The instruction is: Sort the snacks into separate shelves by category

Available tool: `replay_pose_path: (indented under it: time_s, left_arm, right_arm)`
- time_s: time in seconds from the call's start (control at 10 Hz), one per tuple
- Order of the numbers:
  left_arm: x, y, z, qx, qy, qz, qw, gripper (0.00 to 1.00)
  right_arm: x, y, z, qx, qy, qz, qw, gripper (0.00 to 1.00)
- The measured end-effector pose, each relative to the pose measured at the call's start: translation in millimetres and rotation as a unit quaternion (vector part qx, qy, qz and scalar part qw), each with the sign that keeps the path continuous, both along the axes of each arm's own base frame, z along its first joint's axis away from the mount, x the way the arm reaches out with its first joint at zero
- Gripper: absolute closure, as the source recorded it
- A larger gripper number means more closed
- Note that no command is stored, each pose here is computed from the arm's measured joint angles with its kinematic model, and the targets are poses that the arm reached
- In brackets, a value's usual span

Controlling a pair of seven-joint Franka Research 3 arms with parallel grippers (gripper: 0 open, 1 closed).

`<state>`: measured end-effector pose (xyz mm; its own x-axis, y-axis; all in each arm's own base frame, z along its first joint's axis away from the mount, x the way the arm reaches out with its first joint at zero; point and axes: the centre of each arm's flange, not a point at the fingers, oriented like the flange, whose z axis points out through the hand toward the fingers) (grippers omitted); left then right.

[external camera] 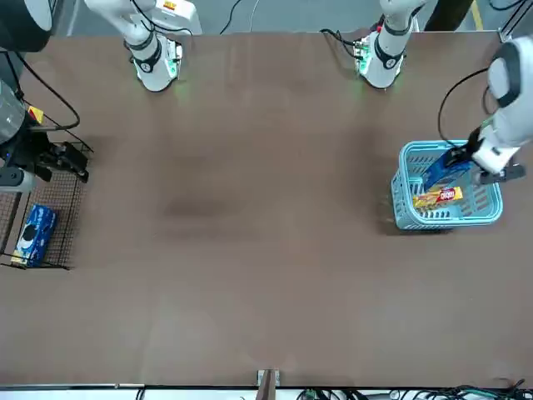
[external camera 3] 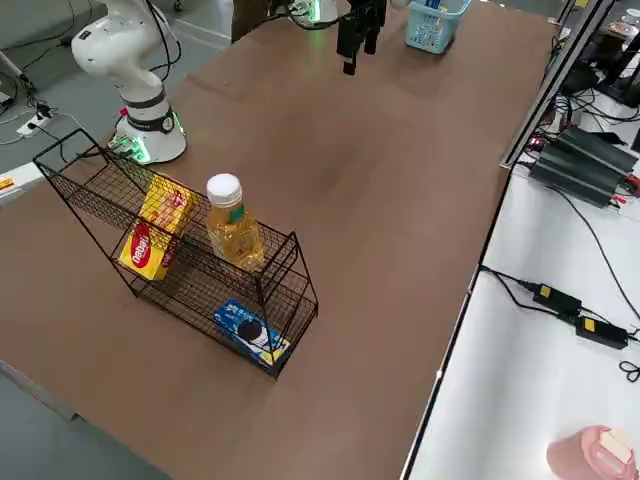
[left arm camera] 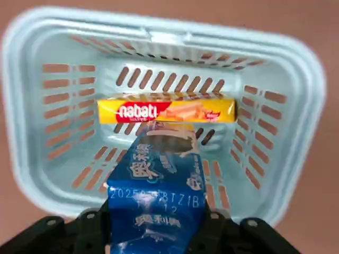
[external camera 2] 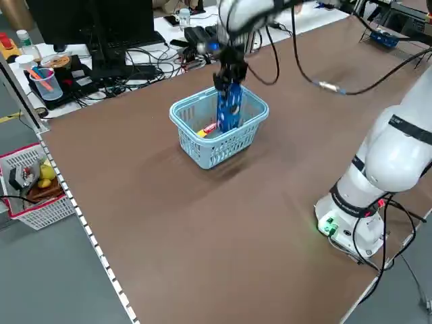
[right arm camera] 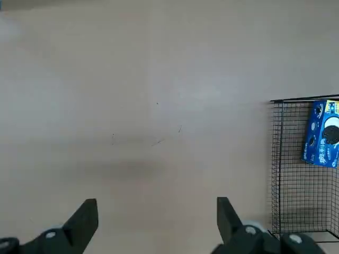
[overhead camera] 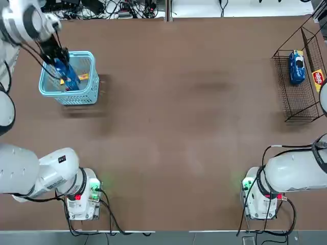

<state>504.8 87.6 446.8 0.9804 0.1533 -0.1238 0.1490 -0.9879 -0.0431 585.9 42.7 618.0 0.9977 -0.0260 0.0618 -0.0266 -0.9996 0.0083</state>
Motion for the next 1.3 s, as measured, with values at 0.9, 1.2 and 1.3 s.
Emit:
replay_pose_path:
  time_s: [0.9,1.2,1.3]
  left_arm:
    - [48,-339,64,-0.026,0.026,0.32,0.947,0.42]
    - [34,-454,29,-0.011,0.037,0.376,0.926,0.42]
    - [23,-489,22,-0.012,0.035,0.389,0.92,0.42]
  right_arm:
    - [-2,-2,-6,-0.001,0.016,-0.001,1.0,0.01]
    - [-6,-2,-17,-0.003,0.04,0.008,0.999,0.01]
    - [-6,-2,-19,-0.004,0.043,0.021,0.999,0.01]
